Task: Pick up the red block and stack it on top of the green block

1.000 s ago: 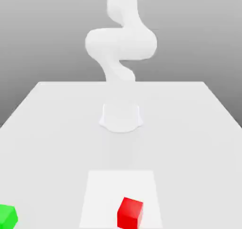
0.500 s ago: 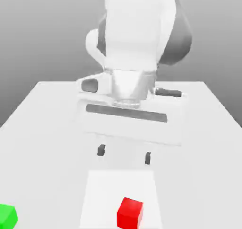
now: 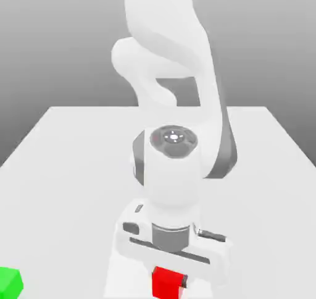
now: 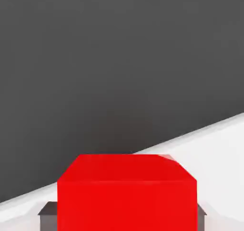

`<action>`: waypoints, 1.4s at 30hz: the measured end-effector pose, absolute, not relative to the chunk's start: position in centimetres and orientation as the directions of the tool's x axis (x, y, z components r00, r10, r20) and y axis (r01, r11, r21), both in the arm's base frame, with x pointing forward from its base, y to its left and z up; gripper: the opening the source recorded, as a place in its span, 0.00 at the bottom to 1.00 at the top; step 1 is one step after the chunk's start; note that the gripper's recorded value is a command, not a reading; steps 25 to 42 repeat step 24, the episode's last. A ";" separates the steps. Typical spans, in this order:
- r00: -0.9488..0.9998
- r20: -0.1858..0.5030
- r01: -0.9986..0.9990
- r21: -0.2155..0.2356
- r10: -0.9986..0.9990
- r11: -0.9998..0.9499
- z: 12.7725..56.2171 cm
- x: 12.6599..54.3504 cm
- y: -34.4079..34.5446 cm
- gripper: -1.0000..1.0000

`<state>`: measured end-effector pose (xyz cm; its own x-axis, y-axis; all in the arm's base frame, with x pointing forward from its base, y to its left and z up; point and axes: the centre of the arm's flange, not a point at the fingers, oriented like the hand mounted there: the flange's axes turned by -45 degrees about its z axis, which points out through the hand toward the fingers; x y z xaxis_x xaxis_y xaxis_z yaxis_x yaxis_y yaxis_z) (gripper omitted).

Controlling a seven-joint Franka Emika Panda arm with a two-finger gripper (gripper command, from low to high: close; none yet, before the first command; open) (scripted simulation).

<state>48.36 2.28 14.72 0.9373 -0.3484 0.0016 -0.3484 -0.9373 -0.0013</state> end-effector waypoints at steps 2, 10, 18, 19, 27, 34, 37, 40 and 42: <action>0.937 0.001 -0.349 -0.001 -0.349 -0.937 14.9 48.4 2.3 0.00; 0.828 -0.001 -0.560 0.000 -0.560 -0.828 21.7 50.3 -5.9 0.00; 0.423 -0.001 -0.906 -0.003 -0.906 -0.423 20.9 49.4 -25.8 0.00; 0.384 -0.001 -0.923 -0.003 -0.923 -0.384 19.3 49.1 -27.4 1.00; 0.384 -0.001 -0.923 -0.003 -0.923 -0.384 19.3 49.1 -27.4 1.00; 0.384 -0.001 -0.923 -0.003 -0.923 -0.384 19.3 49.1 -27.4 1.00; 0.384 -0.001 -0.923 -0.003 -0.923 -0.384 19.3 49.1 -27.4 1.00; 0.384 -0.001 -0.923 -0.003 -0.923 -0.384 19.3 49.1 -27.4 1.00; 0.384 -0.001 -0.923 -0.003 -0.923 -0.384 19.3 49.1 -27.4 1.00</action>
